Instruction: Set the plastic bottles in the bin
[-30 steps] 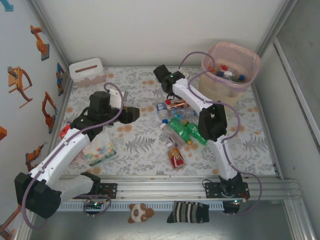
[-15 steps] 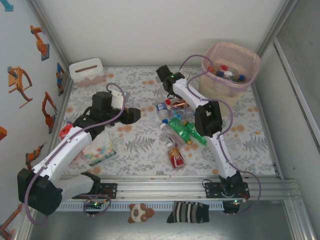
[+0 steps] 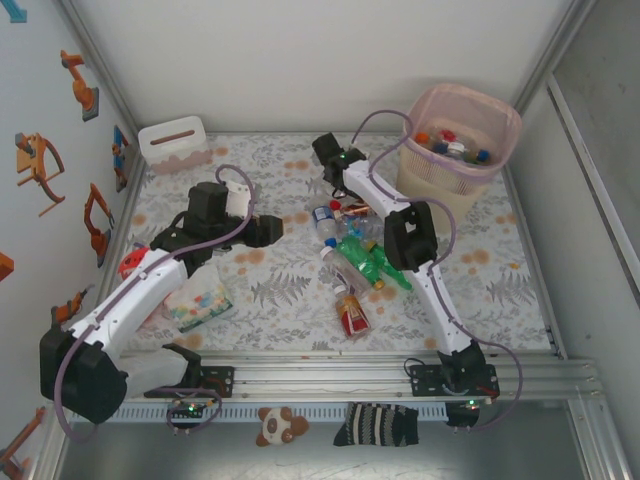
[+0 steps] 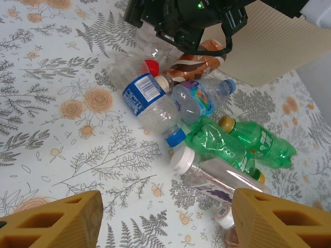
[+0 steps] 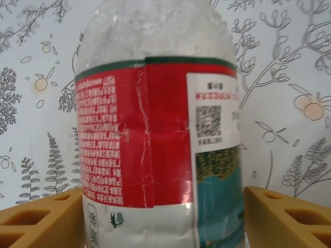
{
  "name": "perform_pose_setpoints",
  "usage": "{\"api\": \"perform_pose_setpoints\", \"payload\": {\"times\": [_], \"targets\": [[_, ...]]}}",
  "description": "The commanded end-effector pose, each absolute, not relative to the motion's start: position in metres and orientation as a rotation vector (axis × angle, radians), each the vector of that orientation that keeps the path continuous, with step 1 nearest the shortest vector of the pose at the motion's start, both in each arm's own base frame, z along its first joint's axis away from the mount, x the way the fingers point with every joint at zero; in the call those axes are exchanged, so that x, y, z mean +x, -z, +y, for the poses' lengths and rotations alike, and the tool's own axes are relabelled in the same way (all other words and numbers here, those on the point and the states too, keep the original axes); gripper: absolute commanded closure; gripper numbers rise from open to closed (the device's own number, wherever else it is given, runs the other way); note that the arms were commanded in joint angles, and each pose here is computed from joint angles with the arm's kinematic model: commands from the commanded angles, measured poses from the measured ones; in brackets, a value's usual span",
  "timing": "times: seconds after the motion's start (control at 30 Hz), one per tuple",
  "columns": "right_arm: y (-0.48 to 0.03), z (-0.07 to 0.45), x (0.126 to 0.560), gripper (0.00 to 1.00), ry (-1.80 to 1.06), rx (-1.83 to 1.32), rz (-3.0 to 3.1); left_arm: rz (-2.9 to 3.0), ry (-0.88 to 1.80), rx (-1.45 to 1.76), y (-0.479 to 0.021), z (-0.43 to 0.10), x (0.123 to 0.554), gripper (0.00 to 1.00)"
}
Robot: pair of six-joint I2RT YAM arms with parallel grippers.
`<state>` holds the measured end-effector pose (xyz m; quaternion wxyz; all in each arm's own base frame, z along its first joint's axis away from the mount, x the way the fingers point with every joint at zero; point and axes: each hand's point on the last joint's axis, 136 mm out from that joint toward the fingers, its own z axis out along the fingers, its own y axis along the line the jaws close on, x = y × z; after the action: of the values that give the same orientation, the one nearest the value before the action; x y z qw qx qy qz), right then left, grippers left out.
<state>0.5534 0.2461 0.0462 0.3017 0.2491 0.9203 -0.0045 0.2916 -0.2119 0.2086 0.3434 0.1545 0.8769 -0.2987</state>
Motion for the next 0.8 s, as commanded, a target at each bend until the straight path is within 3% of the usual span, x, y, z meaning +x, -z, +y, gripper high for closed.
{"api": "perform_pose_setpoints", "payload": {"times": [0.0,0.37,0.77], "targets": [[-0.044,0.25,0.561,0.26,-0.019,0.619,2.448,2.276,0.804,0.388,-0.21,-0.214,0.294,0.34],[-0.06,0.25,0.57,0.36,-0.016,0.563,2.408,2.289,0.8,0.381,-0.207,-0.214,0.294,0.35],[-0.168,0.251,0.571,0.37,-0.061,0.396,2.277,2.254,0.813,0.377,-0.218,-0.213,0.292,0.35]]}}
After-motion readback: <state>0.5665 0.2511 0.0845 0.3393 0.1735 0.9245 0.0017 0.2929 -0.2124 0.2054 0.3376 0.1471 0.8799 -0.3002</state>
